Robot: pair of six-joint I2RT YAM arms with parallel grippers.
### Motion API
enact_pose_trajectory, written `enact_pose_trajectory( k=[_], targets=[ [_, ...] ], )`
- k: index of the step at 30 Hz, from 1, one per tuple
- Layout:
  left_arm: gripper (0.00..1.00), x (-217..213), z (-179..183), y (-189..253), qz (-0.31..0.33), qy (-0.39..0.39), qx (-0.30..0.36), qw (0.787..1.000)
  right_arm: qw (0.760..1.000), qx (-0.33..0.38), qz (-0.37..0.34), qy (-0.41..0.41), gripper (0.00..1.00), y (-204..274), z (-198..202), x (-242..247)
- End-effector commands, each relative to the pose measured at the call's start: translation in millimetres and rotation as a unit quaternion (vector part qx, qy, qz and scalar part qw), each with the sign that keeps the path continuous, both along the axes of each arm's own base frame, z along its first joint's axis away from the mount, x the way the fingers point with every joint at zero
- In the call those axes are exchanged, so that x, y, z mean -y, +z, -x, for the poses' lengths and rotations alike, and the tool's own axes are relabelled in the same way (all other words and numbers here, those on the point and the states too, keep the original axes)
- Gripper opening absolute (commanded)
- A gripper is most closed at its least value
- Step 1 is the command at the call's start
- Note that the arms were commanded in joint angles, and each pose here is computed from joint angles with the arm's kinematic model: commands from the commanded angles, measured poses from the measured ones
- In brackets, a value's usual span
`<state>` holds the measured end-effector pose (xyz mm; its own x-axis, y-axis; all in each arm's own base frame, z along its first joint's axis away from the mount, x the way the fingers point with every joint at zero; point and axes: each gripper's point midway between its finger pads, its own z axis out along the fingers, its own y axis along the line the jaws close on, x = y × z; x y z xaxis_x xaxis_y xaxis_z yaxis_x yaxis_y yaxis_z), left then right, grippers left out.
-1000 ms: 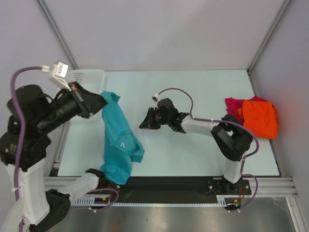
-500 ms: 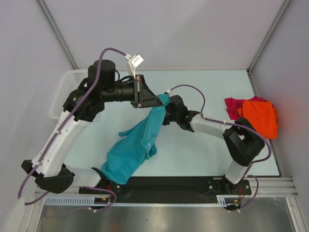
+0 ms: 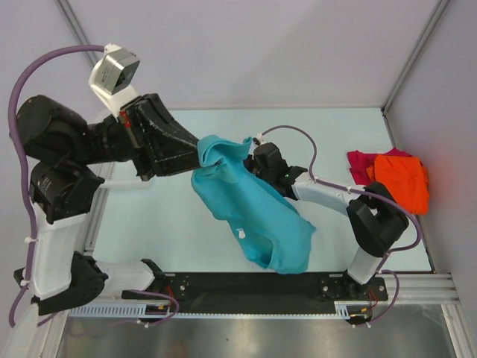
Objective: Fold and stack the t-shirts
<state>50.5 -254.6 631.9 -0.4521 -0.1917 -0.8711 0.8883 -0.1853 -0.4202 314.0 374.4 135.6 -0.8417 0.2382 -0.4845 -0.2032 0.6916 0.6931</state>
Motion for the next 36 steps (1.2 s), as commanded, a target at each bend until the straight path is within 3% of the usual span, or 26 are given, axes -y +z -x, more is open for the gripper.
enact_pose_trajectory(
  k=[1, 6, 11, 17, 23, 29, 36],
  targets=[
    [0.0, -9.4, 4.5, -8.2, 0.001, -0.002, -0.006, 1.0, 0.999, 0.033, -0.003, -0.007, 0.27, 32.4, -5.2, -1.5],
    [0.0, -24.6, -18.2, -58.4, -0.06, 0.103, -0.044, 0.992, 0.999, 0.041, 0.016, -0.017, 0.31, 32.5, -1.6, 7.3],
    [0.0, -33.6, -57.8, -152.9, -0.171, 0.214, -0.107, 0.956, 0.998, 0.045, 0.042, -0.033, 0.31, 33.6, -8.2, 21.7],
    [0.0, -39.3, -73.3, -216.7, -0.235, 0.252, -0.147, 0.927, 0.993, 0.075, 0.058, -0.071, 0.32, 62.1, -13.1, 46.1],
    [0.0, -40.8, -76.6, -210.8, -0.24, 0.257, -0.138, 0.926, 0.993, 0.073, 0.055, -0.074, 0.32, 67.5, 4.0, 58.3],
    [0.0, -48.2, -85.6, -209.3, -0.245, 0.287, -0.135, 0.916, 0.995, 0.057, 0.051, -0.059, 0.37, 68.0, 46.9, 65.3],
    [0.0, -58.6, -92.4, -205.9, -0.227, 0.312, -0.149, 0.91, 0.998, -0.04, 0.022, -0.04, 0.41, 11.0, 101.1, 75.9]
  ],
)
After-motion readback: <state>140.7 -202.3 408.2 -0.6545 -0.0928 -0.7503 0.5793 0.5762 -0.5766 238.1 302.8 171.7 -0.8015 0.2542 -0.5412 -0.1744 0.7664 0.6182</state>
